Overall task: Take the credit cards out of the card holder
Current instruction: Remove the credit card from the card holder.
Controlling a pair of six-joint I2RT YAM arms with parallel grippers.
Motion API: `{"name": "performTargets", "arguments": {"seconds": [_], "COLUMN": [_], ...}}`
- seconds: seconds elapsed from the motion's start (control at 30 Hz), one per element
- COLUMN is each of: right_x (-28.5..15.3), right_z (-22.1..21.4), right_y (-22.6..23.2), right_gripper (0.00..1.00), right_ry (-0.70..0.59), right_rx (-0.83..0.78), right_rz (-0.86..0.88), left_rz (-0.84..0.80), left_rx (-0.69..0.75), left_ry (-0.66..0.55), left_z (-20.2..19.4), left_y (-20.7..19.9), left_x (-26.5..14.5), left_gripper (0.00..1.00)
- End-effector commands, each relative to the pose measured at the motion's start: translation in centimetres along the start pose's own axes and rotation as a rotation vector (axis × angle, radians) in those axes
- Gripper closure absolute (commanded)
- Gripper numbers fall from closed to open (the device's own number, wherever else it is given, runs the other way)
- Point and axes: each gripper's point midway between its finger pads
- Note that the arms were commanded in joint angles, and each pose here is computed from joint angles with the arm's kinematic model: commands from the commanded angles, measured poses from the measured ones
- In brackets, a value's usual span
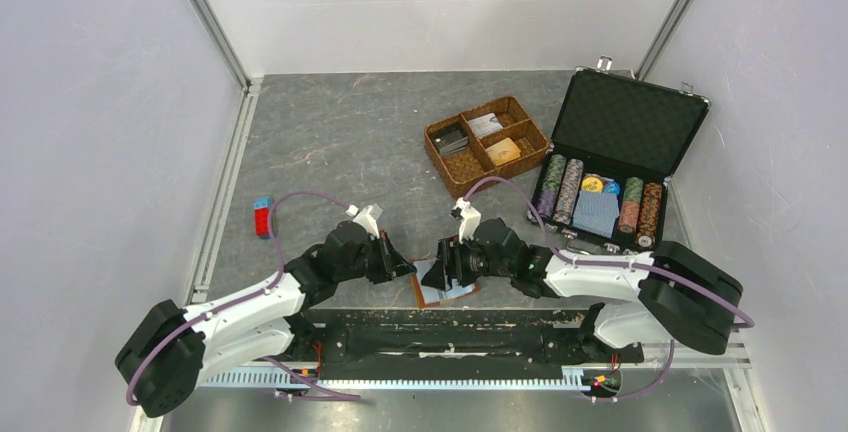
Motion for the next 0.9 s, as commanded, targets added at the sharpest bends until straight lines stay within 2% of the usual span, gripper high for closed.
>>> {"name": "performTargets", "arguments": {"seconds": [0.0, 0.23, 0.67, 0.87], "right_x": [0.8, 1.5, 1.8, 1.6], "right_z": [0.7, 0.1, -0.4, -0.3], "right_y": [1.4, 0.5, -0.2, -0.2], "right_gripper": [0.32, 0.32, 0.55, 0.60], "right_ry": [-0.008, 0.024, 0.034, 0.026], "right_rx": [-0.025, -0.053, -0.057, -0.056], "right_rz": [0.027, -0.057, -0.090, -0.091], "left_rz": [-0.063, -0.061, -0.058, -0.060], "left_rx": [0.029, 0.027, 0.018, 0.020], "left_ry": [-0.034, -0.030, -0.037, -0.035], "left_z": [1.1, 1.0, 1.0, 1.0], "left_y": [-1.9, -1.7, -1.5, -1.5], "left_x": [-0.3, -0.3, -0.3, -0.3], "left_gripper": [0.86, 0.81, 0.82, 0.93]}}
Point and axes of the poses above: each gripper's point midway between its finger pads, its own x axis out along the fingers, its own y axis along the line the jaws close on, z = x × y, and after that the axes turned 5 degrees about -x, right-handed
